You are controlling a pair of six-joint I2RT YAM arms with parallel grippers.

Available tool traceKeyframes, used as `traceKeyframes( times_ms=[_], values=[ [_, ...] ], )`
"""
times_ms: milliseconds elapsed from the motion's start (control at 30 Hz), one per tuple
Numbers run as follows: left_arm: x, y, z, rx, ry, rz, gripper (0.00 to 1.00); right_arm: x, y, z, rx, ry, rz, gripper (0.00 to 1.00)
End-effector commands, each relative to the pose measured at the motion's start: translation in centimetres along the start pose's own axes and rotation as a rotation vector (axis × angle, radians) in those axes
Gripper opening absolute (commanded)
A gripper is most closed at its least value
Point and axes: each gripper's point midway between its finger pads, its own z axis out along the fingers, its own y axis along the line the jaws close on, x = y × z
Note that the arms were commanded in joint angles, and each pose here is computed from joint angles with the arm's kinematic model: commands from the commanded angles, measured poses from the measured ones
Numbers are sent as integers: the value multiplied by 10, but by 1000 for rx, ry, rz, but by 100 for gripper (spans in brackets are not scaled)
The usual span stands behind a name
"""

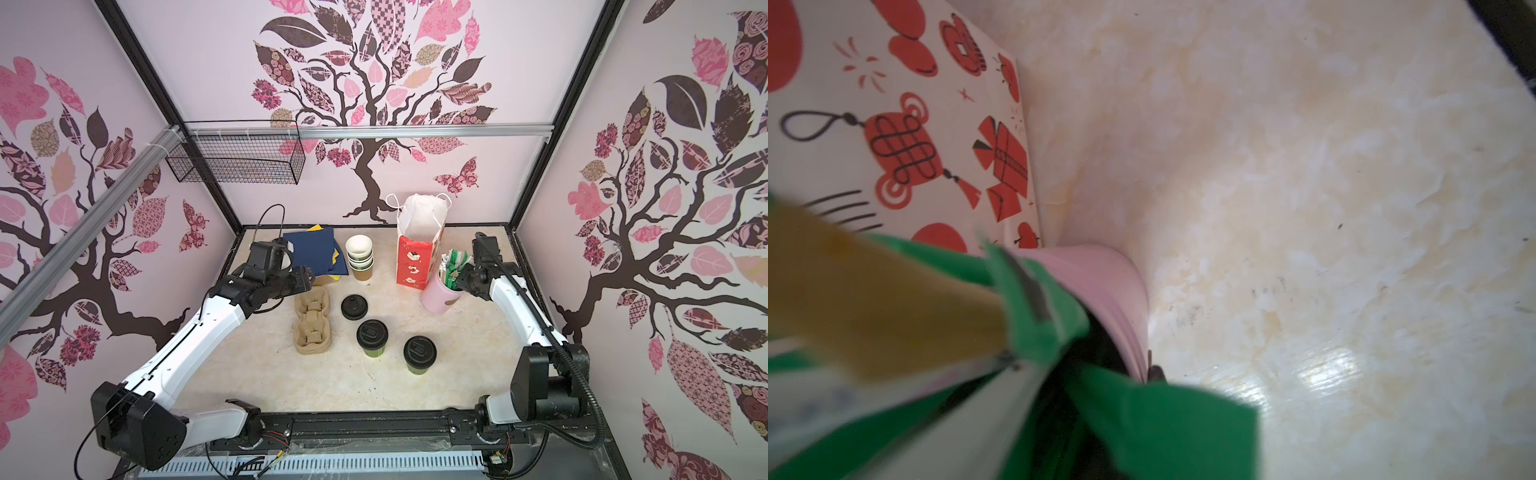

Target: Pack the takeout coffee

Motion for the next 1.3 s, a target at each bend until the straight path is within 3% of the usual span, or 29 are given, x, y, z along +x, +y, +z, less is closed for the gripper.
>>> traceKeyframes(
  times_ms=[0,467,633,900,1267],
  values=[
    [-11,-4,-13,6,-44,12,49,-22,-11,-2,59,-50,-6,7],
    [-9,-3,-16,3,-37,33,49,-79,-49,-4,201,-165,22,2],
    [-9,-6,-16,15,-31,40,49,-84,-48,-3,198,-165,25,16],
    [-9,-12,-15,50,-27,40,49,-81,-49,-5,193,-160,30,26],
    [-16,-43,-15,161,-31,64,50,-79,-55,-61,196,-242,92,37]
  ],
)
